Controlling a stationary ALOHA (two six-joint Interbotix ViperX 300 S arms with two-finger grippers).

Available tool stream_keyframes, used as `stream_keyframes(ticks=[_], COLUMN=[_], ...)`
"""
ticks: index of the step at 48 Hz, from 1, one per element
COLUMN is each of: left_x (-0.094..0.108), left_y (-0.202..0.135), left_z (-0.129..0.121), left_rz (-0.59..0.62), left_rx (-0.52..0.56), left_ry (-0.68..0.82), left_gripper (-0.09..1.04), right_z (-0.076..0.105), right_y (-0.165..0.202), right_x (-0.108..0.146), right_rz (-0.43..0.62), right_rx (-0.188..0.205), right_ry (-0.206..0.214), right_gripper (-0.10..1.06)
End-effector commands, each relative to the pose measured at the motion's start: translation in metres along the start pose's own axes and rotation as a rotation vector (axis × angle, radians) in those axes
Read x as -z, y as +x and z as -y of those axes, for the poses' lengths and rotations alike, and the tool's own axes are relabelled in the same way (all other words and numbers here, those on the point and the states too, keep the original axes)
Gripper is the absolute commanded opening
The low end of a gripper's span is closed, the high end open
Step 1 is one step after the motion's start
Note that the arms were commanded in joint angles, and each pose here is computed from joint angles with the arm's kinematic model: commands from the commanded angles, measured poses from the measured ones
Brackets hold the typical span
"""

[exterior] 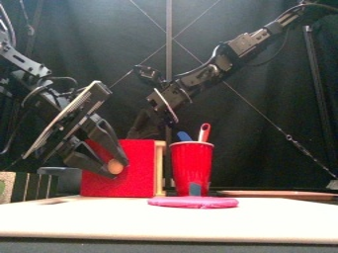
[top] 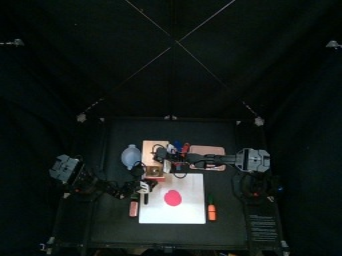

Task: Get the cutter from the drawer then cut the dough then place the extra dough in the bowl
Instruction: Place the cutter on the board

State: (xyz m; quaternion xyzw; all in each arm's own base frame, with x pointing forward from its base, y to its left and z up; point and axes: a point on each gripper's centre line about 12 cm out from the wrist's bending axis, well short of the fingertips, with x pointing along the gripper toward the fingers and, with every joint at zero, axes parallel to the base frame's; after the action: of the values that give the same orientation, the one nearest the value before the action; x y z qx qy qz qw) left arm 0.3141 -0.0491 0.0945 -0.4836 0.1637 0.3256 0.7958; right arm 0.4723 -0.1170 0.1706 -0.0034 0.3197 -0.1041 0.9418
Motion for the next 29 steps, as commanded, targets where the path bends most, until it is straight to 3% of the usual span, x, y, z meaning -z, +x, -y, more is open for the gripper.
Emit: stream_keyframes(ticks=[1,14,29], left_x=[0.0053,0.0053,0.0048], left_y=[-0.0018,-0.0015,-0.0022], left_z=[0.0106,0.0085,0.0091], left_rz=[-0.014,-0.012,-0.011], left_rx=[0.029,0.026,0.035], left_ry=[0.001,0.011,0.024], left_gripper=[0.52,0.57,0.79], right_z=[0.0017,0.0017,0.0018], right_y=[-0.0015,-0.0016,-0.0016], right_x=[-0.0014,-0.0019,-0.0025], right_rz=[0.0,0.0,0.001], right_rx=[0.003,0.003,0.003], right_ry=[0.003,0.003,0.002], right_gripper=[0.02,0.02,0.02])
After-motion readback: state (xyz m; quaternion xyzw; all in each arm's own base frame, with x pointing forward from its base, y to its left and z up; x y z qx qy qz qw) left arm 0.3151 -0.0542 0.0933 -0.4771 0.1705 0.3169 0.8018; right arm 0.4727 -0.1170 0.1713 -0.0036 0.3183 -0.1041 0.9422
